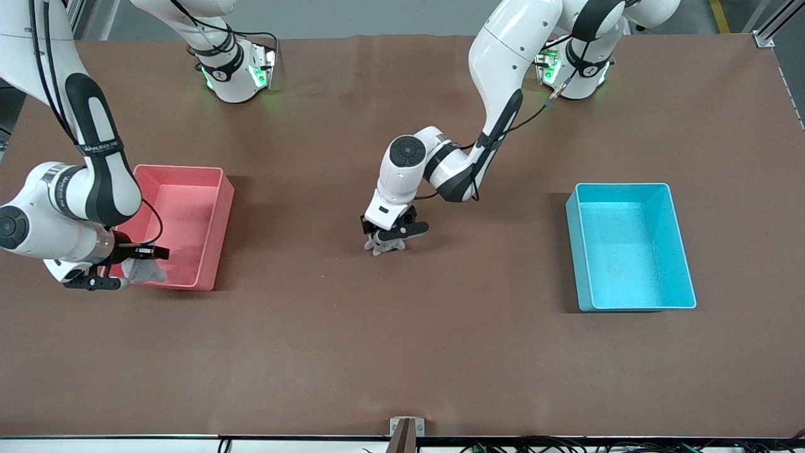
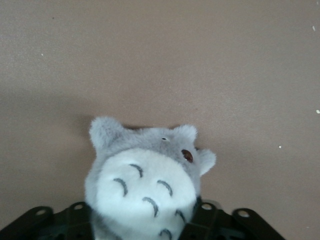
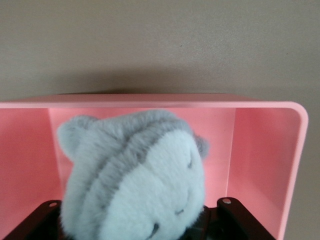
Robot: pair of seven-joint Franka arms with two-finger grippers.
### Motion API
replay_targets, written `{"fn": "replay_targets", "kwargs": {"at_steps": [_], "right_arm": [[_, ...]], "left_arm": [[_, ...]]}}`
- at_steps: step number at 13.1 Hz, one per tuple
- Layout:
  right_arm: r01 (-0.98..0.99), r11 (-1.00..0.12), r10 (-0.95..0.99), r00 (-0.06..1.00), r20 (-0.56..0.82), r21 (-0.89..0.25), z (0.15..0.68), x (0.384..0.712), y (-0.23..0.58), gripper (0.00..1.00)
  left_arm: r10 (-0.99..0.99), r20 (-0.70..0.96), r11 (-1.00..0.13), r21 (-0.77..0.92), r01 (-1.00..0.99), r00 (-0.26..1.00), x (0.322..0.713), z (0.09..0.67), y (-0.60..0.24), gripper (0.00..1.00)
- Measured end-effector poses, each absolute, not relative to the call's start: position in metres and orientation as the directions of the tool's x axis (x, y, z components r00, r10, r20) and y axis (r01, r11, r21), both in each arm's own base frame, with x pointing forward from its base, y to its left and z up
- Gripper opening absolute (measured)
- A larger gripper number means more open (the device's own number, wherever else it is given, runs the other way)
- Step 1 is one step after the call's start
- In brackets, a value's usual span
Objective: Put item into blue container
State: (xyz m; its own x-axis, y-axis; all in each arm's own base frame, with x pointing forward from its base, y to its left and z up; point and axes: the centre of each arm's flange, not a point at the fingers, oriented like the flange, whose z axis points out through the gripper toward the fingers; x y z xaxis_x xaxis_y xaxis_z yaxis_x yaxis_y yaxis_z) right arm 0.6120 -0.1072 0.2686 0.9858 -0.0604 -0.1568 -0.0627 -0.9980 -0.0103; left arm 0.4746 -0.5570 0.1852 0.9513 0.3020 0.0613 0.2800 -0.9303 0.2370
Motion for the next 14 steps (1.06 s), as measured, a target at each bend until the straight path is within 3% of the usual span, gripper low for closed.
{"fn": "replay_targets", "kwargs": {"at_steps": [5,9,14], "right_arm": [[-0.135,-0.991,-0.134,0.964,-0.229,0.01,0.325,0.62,-0.047,0.0],[-0.244,-0.967,-0.253,0.936,-0.243,0.068,0.376,0.626,0.039,0.0],[-0.442,-0.894,-0.447,0.879,-0.165,0.072,0.394,0.616,0.179,0.0]], "left_arm": [[0.313,0.065,-0.925,0.248,0.289,0.948,0.478,0.192,-0.558,0.3],[0.343,0.085,-0.91,0.277,0.308,0.936,0.497,0.222,-0.548,0.29],[0.366,0.085,-0.913,0.227,0.34,0.927,0.535,0.319,-0.471,0.25]]}}
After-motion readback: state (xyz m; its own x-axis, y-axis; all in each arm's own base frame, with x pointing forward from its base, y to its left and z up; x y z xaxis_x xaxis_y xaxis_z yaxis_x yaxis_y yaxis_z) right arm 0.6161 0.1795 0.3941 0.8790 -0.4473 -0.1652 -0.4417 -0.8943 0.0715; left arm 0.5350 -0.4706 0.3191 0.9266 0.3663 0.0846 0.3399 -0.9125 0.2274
